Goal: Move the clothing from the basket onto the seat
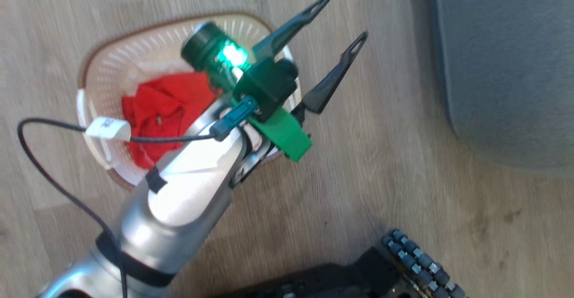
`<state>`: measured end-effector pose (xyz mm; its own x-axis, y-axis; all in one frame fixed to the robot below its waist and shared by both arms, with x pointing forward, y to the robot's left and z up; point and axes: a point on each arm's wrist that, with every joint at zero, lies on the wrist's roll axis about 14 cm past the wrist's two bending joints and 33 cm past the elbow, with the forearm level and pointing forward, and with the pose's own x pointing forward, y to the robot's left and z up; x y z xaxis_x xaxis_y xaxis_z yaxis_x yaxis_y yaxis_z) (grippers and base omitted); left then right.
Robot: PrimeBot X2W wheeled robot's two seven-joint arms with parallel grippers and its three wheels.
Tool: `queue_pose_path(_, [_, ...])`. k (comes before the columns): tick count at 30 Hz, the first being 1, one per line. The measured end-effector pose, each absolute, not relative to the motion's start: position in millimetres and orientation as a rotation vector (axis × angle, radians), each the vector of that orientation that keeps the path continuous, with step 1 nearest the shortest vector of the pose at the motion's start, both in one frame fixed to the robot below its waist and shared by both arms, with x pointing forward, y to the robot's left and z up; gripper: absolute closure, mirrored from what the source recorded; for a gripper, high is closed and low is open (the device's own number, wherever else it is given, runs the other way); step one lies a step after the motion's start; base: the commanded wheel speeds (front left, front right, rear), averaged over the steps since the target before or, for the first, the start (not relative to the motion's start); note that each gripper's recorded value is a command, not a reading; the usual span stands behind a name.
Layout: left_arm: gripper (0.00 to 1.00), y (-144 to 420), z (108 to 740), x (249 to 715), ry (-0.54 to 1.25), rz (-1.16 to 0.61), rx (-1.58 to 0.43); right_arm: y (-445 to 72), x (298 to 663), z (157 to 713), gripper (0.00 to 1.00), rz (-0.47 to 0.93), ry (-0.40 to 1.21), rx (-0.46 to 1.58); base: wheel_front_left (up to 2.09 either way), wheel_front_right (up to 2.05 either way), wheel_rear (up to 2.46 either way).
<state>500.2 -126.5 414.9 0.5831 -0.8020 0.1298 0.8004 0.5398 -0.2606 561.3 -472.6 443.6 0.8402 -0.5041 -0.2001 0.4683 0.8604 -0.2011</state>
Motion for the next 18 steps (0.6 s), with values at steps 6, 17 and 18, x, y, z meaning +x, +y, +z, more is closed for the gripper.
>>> queue_pose_path(6, [0.0,-116.0,426.9,477.1,0.064,-0.919,-0.313,-430.2,531.6,448.4,0.0,-0.384,0.25,-0.146,0.0,0.0,0.0])
queue_pose_path(17, [0.0,-50.3,449.8,435.9,0.124,-0.665,-0.305,-345.6,450.1,475.2,0.0,-0.217,0.104,0.038,0.0,0.0,0.0])
queue_pose_path(18, [0.0,-40.3,452.1,434.6,0.122,-0.627,-0.301,-336.7,444.3,476.9,0.0,-0.201,0.091,0.053,0.0,0.0,0.0])
